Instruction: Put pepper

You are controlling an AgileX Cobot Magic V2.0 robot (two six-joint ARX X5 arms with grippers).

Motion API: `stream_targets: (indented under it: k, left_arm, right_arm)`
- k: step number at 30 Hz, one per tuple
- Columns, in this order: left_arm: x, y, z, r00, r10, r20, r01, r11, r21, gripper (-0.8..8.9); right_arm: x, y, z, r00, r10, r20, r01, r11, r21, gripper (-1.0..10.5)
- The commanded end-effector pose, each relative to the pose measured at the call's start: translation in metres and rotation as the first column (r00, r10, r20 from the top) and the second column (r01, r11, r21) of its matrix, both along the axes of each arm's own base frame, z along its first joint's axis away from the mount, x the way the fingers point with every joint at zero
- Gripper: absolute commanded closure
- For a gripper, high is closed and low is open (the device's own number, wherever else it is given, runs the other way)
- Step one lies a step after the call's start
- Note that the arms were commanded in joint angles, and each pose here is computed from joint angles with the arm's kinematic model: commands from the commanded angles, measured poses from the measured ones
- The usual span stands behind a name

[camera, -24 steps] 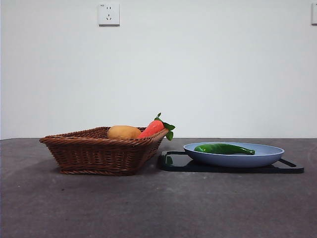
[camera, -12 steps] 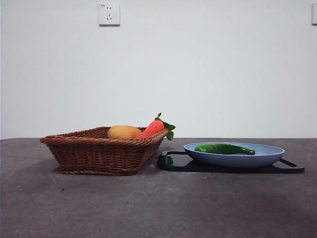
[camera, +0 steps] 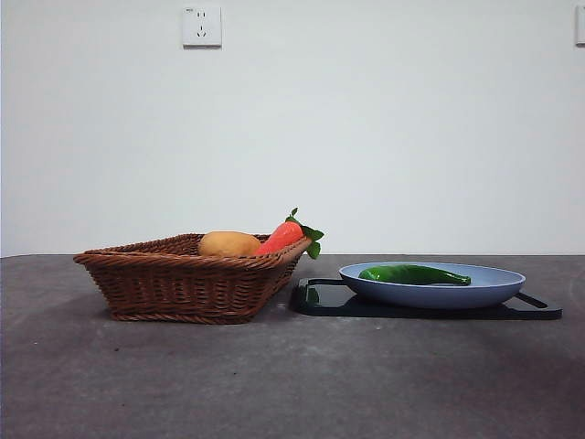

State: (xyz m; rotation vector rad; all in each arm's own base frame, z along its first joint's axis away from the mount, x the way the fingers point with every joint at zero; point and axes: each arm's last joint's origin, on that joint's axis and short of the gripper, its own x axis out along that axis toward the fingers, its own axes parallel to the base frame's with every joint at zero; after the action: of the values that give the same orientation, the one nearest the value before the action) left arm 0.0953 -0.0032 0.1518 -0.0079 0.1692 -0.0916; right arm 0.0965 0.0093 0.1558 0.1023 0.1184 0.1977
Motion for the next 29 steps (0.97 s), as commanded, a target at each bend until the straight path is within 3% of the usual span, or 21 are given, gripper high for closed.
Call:
stream_targets:
  k: [1,6,29]
  left_arm:
    - [-0.0001,0.0004,-0.0007,1.0,0.006,-0.004,-0.006,1.0,-0.006,8.05]
    - [-0.0001,0.0004,-0.0007,1.0,0.006,-0.004,-0.006,1.0,-0.006,8.05]
    - [-0.0001,0.0004,-0.0007,1.0,0.006,-0.004,-0.006,1.0,-0.006,8.05]
  right_arm:
    - [-0.0006,-0.0001,-0.0009,1.0,-0.006,-0.004,0.006,1.0,0.02,9.4]
    - [-0.0012,-0.0001,-0.0056,0.998,-0.006,-0.055,0.007,1.0,0.027,9.4]
    - [-0.0006,-0.0001,-0.0045,0.999,-0.006,-0.046,0.007,1.0,0.025,9.4]
